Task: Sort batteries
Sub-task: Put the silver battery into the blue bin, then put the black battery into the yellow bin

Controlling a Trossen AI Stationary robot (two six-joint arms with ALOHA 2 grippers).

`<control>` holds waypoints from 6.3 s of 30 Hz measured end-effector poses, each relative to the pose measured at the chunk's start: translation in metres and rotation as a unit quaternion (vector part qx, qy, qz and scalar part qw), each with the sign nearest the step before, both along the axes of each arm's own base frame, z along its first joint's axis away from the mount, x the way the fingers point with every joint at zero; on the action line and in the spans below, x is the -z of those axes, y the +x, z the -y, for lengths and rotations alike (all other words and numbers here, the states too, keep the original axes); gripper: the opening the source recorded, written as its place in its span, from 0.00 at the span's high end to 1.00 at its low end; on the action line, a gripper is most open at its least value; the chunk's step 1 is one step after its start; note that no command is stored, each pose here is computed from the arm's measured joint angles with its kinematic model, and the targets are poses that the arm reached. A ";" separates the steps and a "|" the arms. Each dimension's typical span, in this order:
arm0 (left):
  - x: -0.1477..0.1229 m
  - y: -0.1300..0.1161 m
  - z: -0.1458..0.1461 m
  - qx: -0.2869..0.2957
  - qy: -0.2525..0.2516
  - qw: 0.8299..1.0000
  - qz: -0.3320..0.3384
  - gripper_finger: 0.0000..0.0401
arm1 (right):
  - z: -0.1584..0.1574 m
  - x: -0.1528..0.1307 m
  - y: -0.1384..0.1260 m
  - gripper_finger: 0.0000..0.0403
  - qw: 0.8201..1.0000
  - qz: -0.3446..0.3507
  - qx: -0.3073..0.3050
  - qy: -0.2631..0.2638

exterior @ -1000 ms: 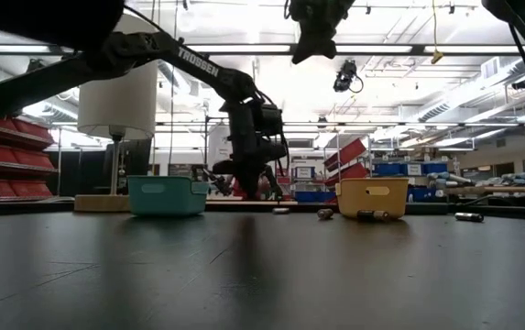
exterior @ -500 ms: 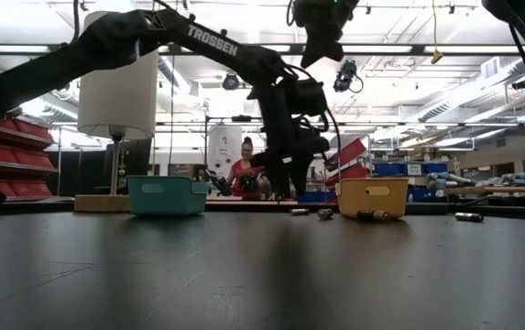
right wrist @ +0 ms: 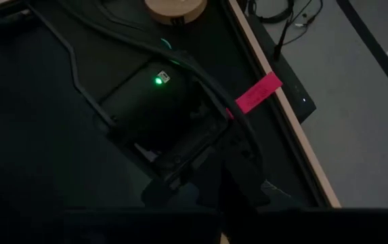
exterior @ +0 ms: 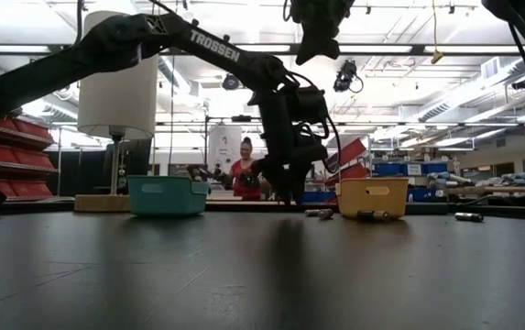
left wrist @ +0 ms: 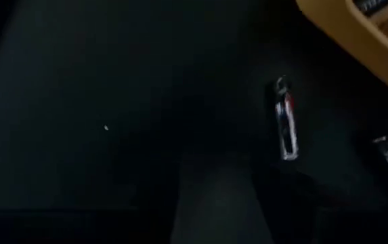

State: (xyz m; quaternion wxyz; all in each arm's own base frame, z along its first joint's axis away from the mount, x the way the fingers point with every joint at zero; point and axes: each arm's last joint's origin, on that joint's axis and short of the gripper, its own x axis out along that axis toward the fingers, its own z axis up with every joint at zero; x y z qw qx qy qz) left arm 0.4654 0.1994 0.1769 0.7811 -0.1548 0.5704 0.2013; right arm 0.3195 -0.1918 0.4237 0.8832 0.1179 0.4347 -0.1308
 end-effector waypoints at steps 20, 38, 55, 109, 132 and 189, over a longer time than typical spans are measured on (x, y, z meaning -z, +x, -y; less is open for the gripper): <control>-0.056 -0.018 0.018 0.033 0.061 0.997 -0.022 0.54 | -0.043 -0.058 -0.053 0.97 0.994 0.046 -0.020 -0.095; -0.138 -0.036 0.054 0.059 0.130 0.988 0.051 0.61 | -0.128 -0.121 -0.122 0.96 0.970 0.173 0.050 -0.164; -0.282 -0.139 0.117 0.024 0.244 0.951 0.188 0.63 | -0.118 -0.112 -0.103 0.93 0.969 0.146 0.053 -0.192; -0.164 -0.306 0.205 -0.166 0.100 0.925 0.328 0.63 | -0.029 0.251 0.042 0.59 0.958 -0.202 -0.187 -0.077; -0.164 -0.306 0.205 -0.172 0.096 0.923 0.330 0.63 | -0.018 0.287 0.037 0.70 0.945 -0.212 -0.245 -0.054; -0.164 -0.307 0.204 -0.202 0.110 0.912 0.339 0.63 | -0.082 0.169 0.168 0.70 0.958 0.241 -0.148 -0.043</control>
